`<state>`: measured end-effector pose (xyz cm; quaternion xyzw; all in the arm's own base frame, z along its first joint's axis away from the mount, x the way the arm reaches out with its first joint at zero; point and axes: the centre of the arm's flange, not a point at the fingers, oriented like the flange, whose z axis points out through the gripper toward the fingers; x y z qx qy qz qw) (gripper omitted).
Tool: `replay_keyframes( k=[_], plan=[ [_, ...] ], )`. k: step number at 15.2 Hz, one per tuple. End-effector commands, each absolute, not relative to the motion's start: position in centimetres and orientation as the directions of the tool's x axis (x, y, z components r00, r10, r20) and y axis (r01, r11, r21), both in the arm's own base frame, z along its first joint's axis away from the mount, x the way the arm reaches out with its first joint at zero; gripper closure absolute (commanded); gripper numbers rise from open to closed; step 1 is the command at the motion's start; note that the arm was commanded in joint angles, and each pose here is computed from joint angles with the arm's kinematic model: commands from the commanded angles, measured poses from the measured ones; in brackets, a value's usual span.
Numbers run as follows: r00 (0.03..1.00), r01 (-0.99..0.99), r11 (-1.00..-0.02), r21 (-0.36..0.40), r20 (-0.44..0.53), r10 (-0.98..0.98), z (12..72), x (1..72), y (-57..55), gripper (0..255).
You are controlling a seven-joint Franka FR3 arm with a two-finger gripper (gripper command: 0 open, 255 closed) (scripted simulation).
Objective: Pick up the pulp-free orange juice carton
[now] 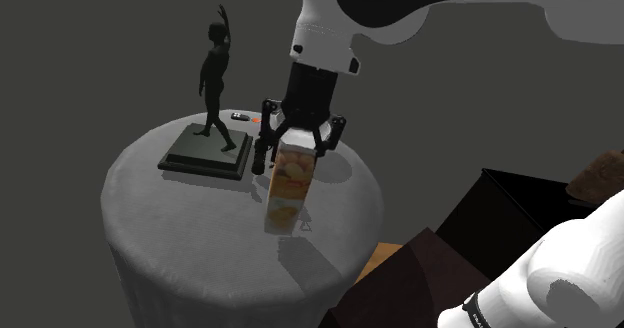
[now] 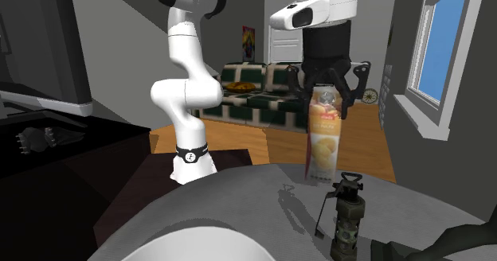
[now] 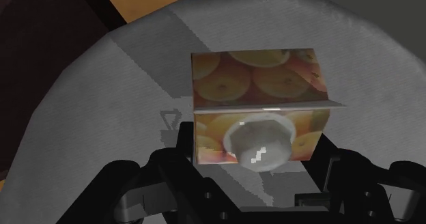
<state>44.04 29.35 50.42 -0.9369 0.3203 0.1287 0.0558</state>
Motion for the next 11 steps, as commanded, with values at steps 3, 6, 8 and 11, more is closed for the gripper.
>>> replay_keyframes(
  k=[3, 6, 8, 11],
  plan=[
    [0.762, -0.614, -0.789, -0.022, -0.277, -0.586, 52.5, 44.0, 29.4, 255],
    [0.762, -0.614, -0.789, -0.022, -0.277, -0.586, 54.1, 44.0, 29.4, 255],
    [0.762, -0.614, -0.789, -0.022, -0.277, -0.586, 55.1, 44.0, 29.4, 255],
    [0.762, -0.614, -0.789, -0.022, -0.277, -0.586, 55.7, 44.0, 29.4, 255]
  ],
)
